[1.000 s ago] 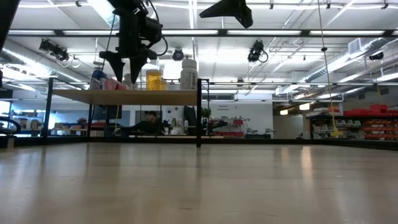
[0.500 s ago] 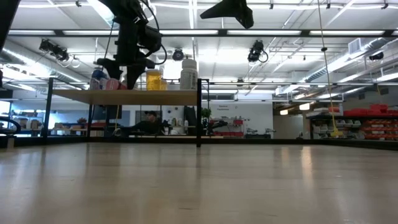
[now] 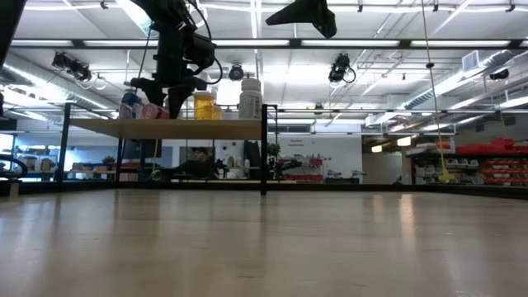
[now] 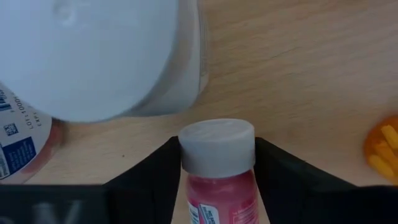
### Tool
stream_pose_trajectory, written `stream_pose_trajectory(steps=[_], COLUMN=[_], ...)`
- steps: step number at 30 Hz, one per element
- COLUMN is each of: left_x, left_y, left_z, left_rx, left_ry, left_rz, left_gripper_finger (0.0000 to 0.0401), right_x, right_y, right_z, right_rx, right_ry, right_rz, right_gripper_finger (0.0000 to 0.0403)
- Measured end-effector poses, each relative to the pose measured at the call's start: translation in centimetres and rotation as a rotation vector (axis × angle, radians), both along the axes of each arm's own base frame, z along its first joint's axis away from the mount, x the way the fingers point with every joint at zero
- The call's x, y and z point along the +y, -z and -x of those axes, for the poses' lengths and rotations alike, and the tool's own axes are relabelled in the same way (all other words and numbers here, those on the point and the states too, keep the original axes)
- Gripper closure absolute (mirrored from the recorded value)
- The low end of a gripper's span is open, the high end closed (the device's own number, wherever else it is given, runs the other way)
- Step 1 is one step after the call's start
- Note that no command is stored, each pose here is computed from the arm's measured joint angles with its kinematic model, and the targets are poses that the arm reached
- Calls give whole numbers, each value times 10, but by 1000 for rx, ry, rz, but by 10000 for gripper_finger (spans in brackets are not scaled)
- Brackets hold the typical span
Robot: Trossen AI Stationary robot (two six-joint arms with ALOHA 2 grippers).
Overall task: Pick and place medicine bottles onto shelf by color
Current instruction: Put the pink pill bottle on the shelf
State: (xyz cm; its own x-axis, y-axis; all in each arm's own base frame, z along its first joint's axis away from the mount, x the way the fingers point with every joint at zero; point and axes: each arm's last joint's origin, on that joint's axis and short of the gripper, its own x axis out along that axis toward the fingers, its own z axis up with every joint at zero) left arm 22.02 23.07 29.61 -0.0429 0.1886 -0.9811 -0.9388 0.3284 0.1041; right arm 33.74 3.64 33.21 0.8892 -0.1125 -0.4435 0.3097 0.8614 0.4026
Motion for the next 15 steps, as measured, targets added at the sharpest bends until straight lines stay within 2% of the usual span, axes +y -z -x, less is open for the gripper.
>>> stream_pose_trajectory(steps=[5,9,15], left_x=[-6,-15,-35], left_y=[-2,-15,-50], left_z=[-2,-5,1], left_rx=[-5,-25,-117], left_ry=[16,42,39], left_rz=[11,-9,-117], left_gripper_finger=[218,209,218], right_x=[0,0,0], right_y=[0,0,0], right_z=[0,0,0], right_rx=[0,0,0], right_ry=[0,-2,-4], right_rz=[0,3,7], right_gripper_finger=[160,160,160])
